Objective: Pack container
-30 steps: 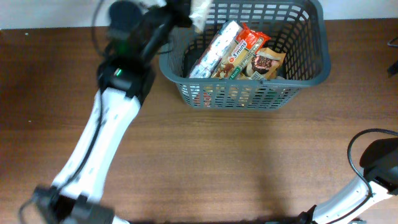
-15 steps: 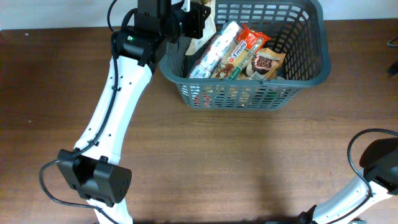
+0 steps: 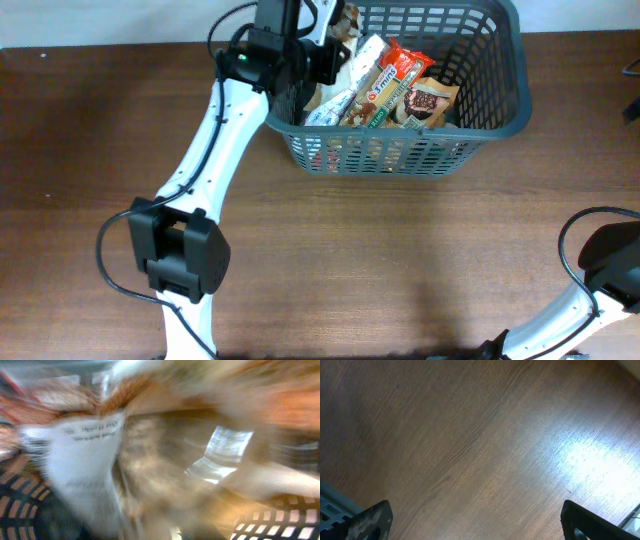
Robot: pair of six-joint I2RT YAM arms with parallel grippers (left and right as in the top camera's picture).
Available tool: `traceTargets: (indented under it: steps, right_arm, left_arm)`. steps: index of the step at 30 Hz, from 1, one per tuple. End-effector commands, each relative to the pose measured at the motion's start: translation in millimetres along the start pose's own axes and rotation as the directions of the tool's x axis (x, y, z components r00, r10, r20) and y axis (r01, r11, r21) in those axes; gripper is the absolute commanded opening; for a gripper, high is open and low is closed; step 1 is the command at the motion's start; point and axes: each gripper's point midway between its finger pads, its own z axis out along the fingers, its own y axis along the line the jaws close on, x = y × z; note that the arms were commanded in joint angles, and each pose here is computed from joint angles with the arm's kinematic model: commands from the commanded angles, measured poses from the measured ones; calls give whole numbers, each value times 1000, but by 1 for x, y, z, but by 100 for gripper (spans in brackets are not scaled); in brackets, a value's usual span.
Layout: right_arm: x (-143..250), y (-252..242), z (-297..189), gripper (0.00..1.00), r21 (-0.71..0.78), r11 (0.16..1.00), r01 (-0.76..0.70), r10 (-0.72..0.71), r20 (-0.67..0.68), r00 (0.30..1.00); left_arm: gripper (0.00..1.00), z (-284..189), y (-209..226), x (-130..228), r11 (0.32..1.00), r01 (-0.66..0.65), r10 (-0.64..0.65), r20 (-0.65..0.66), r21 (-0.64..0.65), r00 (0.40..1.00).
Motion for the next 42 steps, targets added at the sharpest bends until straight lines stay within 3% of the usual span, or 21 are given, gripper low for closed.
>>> traceTargets:
  steps: [1, 2, 3, 11, 17, 22, 29, 33, 42]
  right_arm:
    - [1, -1, -4, 99, 2, 1000, -9, 9, 9, 1000]
    - [1, -1, -4, 99, 1, 1000, -9, 9, 9, 1000]
    - [1, -1, -4, 99, 2, 1000, -9, 9, 9, 1000]
    - [1, -1, -4, 99, 2, 1000, -9, 9, 9, 1000]
    - [1, -1, -4, 99, 2, 1000, -9, 9, 9, 1000]
    - [1, -1, -4, 99, 2, 1000, -9, 9, 9, 1000]
    - [1, -1, -4, 99, 2, 1000, -9, 9, 9, 1000]
    - [1, -1, -4, 99, 2, 1000, -9, 9, 9, 1000]
    - [1, -1, -4, 99, 2, 1000, -9, 9, 9, 1000]
  left_arm:
    - [83, -1, 1, -7, 1000, -23, 23, 18, -10, 1000]
    - [96, -2, 5, -8, 999, -22, 23, 21, -31, 1000]
    - [99, -4, 7, -10, 999, -23, 24, 28, -45, 999]
    - [99, -42, 1, -50, 997, -39, 45, 103, -60, 994]
    - [99, -125, -14, -103, 994, -63, 83, 233, -94, 969]
    - [99, -202, -19, -121, 985, -78, 122, 308, -152, 943]
    - [99, -294, -34, -86, 962, -127, 189, 249, -242, 950]
    - [99, -337, -39, -53, 936, -81, 155, 195, -343, 968]
    - [99, -372, -64, 29, 939, -22, 25, 4, -344, 1000]
